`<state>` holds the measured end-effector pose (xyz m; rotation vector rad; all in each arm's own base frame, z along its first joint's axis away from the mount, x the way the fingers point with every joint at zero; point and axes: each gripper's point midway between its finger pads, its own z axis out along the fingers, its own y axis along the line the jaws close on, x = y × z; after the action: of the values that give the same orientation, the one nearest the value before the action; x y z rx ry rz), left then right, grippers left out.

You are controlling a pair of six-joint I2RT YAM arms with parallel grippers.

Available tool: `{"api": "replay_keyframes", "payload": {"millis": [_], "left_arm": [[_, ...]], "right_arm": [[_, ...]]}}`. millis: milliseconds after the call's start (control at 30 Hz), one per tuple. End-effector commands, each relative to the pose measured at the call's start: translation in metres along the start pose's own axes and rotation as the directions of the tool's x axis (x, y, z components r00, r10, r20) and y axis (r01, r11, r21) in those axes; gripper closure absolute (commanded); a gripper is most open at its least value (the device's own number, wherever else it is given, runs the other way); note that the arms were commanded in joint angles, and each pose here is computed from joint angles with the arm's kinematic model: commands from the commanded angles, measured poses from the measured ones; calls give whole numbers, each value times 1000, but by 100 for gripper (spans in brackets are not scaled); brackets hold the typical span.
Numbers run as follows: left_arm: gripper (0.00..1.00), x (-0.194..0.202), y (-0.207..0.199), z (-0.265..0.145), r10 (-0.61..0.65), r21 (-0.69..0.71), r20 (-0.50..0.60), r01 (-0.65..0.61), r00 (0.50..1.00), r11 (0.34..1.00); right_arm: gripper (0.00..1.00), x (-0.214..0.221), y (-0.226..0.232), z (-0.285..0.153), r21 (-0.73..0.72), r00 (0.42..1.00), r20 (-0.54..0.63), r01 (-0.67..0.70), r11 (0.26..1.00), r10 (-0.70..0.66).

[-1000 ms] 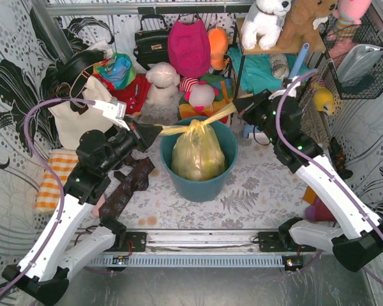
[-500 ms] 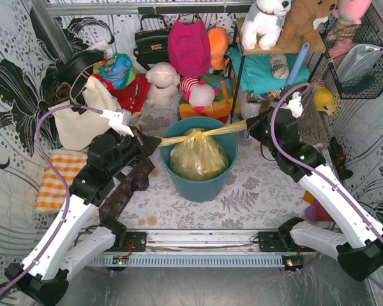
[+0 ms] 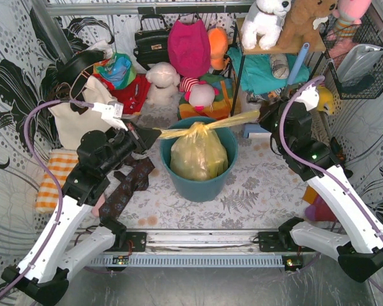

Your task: Tie the trash bag

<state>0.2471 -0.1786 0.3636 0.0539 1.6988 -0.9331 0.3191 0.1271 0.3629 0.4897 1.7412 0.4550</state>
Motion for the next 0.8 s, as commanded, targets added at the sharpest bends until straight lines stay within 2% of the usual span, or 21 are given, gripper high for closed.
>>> {"api": "replay_keyframes", "payload": {"millis": [0, 167, 433, 567, 667, 700, 767], "left_arm": [[100, 12, 37, -5, -18, -168, 3, 18, 1000, 986], [100, 28, 46, -1, -53, -181, -16, 49, 998, 982], [100, -2, -13, 7, -43, 72, -5, 43, 999, 996], [100, -16, -19, 4, -47, 72, 29, 45, 998, 996], [100, -11, -12, 4, -52, 38, 15, 51, 999, 998], [94, -7, -9, 5, -56, 28, -1, 56, 998, 998], [72, 1, -5, 7, -63, 15, -29, 64, 998, 998]], "right_arm": [[100, -3, -48, -1, 184, 994, 49, 83, 979, -94], [100, 9, -52, 3, 186, 996, 30, 76, 980, -82], [100, -28, -11, 0, 82, 995, 75, 55, 995, -61], [100, -44, -1, -7, 50, 993, 104, 46, 998, -51], [100, -42, -2, -8, 47, 994, 97, 53, 997, -57], [100, -38, -3, -8, 45, 994, 89, 55, 997, -59], [100, -32, -6, -8, 43, 995, 75, 56, 997, -59]]}}
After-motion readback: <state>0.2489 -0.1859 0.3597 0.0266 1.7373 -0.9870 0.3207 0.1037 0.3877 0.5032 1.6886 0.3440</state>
